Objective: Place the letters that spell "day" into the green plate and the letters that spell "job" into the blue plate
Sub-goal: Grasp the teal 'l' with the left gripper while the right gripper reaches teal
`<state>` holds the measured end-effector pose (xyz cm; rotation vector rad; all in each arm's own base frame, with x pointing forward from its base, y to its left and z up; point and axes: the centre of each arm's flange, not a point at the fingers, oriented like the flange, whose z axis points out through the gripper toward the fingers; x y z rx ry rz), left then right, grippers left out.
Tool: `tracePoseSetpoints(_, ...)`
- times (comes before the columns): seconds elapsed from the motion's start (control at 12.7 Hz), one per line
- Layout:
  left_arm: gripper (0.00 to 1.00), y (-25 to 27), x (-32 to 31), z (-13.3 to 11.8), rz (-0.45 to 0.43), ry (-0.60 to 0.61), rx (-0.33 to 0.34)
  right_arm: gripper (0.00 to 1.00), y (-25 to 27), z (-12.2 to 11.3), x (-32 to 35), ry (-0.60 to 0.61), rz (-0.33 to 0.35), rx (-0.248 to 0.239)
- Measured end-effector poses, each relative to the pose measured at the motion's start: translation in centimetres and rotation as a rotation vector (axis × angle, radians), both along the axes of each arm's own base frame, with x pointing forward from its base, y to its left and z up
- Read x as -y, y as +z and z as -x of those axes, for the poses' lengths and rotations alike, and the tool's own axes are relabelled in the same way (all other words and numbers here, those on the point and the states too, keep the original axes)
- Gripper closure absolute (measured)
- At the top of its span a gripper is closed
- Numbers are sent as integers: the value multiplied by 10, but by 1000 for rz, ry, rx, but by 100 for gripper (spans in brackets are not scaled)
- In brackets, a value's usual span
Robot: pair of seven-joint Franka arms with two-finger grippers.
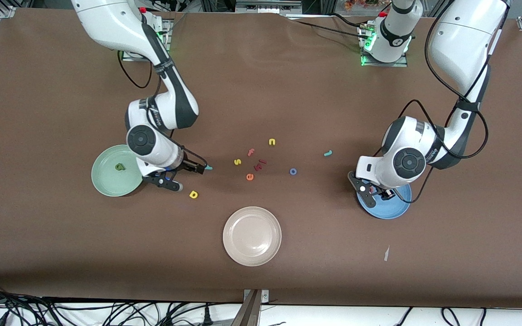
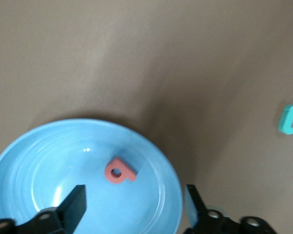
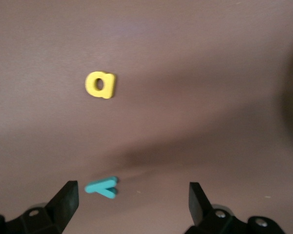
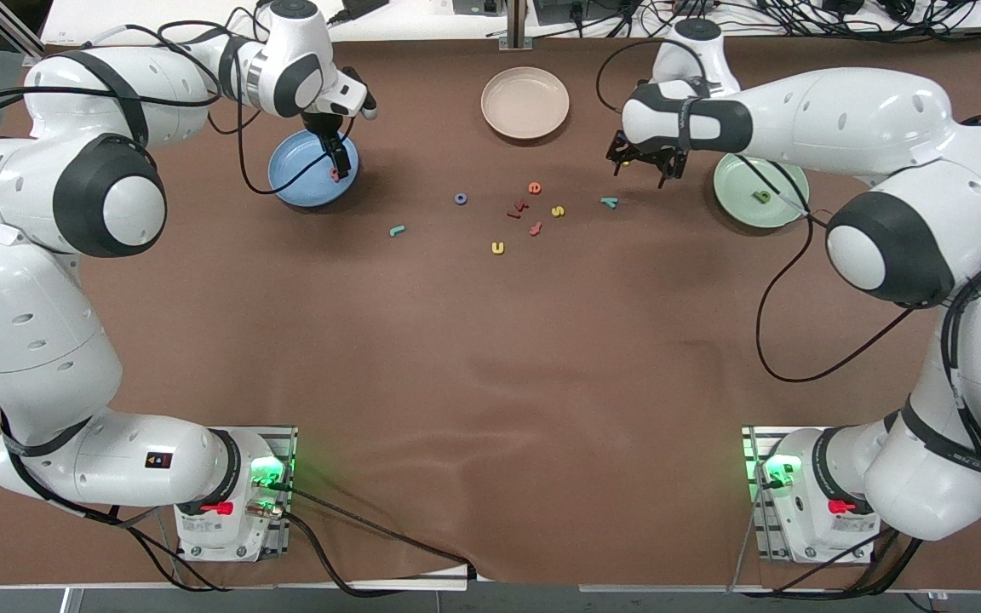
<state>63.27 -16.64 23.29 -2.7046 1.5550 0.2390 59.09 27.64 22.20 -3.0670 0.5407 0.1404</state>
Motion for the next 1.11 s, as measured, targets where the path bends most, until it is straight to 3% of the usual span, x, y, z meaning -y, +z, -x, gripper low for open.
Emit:
tracePoseSetpoints(0.08,0,4,14,5,-3,3,-8,0,-5,0,-8,-28,-4,13)
tracePoseSetpoints(0.24,0,5,43,21,-29,73,-19,0,-14,1,-20,-57,-9,27)
tracePoseSetpoints(0.55,0,-28,96,76,-101,310,-34,0,-29,11,-38,-45,-12,26)
tracePoseSetpoints(0.79,0,-47,118,104,-92,426,-12,0,-37,19,-50,-25,-8,16)
tracePoseSetpoints(1.11,5,-73,105,121,-24,464,29,4,-52,25,-56,-13,2,16)
